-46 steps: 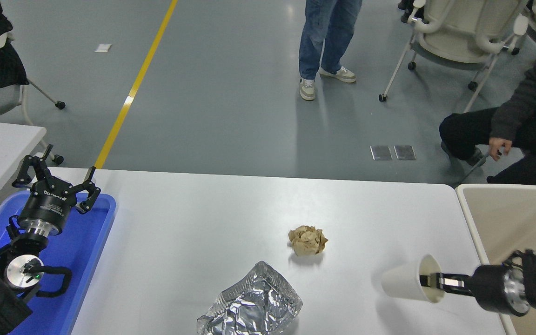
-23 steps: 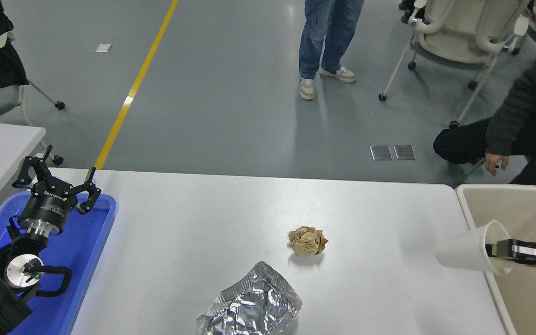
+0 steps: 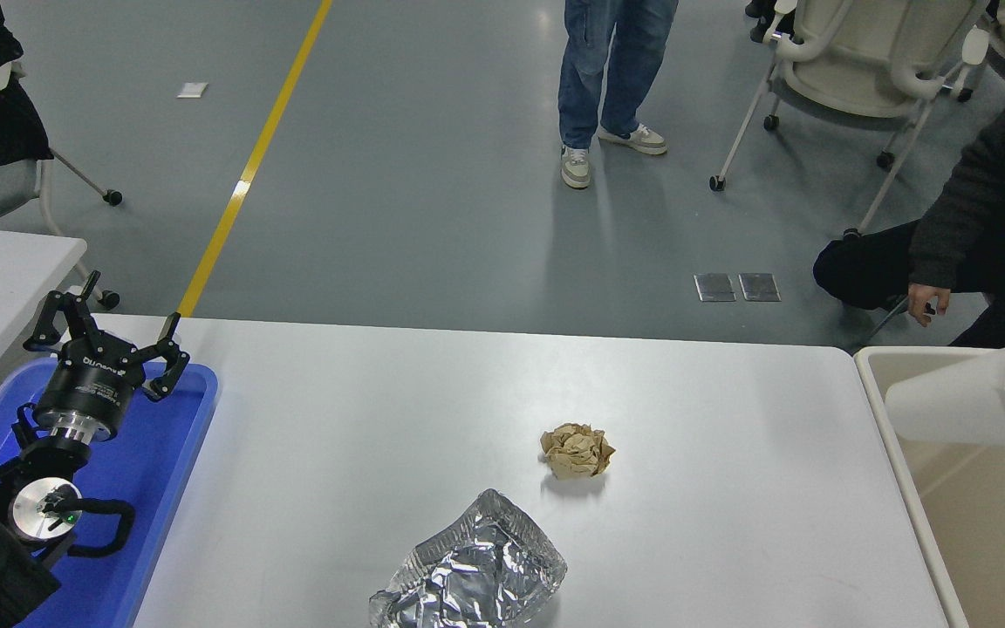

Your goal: Clean the table surface

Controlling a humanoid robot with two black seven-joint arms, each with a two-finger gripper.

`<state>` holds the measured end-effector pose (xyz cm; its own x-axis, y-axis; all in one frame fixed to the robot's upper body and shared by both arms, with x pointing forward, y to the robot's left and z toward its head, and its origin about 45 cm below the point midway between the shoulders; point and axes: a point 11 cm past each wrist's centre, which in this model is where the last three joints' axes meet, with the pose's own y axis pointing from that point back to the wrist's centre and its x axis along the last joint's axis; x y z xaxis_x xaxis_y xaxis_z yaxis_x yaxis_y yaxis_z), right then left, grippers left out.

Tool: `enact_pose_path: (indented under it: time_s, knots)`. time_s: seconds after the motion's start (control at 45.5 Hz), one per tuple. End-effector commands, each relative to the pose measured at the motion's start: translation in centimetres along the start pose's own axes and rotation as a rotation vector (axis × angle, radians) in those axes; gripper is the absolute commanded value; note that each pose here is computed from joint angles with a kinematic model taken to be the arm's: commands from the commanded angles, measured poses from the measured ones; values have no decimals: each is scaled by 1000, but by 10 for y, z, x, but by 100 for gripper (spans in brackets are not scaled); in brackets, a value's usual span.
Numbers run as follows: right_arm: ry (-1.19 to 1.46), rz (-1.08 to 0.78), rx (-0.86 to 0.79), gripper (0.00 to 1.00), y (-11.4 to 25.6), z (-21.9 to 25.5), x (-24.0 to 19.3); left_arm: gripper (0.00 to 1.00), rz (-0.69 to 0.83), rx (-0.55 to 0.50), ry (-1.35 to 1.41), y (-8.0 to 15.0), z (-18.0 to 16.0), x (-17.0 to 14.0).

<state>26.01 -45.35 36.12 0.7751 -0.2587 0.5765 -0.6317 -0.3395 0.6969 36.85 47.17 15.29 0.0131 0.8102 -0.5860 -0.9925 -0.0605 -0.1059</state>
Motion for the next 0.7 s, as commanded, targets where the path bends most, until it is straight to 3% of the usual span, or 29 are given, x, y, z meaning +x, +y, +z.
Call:
enact_pose_path:
  time_s: [0.0, 0.242, 0.681]
  knots:
    - [-31, 36, -45, 0, 0, 21, 15, 100, 0, 0, 0, 0, 0, 0]
    - [-85, 152, -125, 0, -21, 62, 31, 100, 0, 0, 0, 0, 0, 0]
    - [-201, 342, -334, 0, -88, 160, -2, 100, 0, 0, 0, 0, 0, 0]
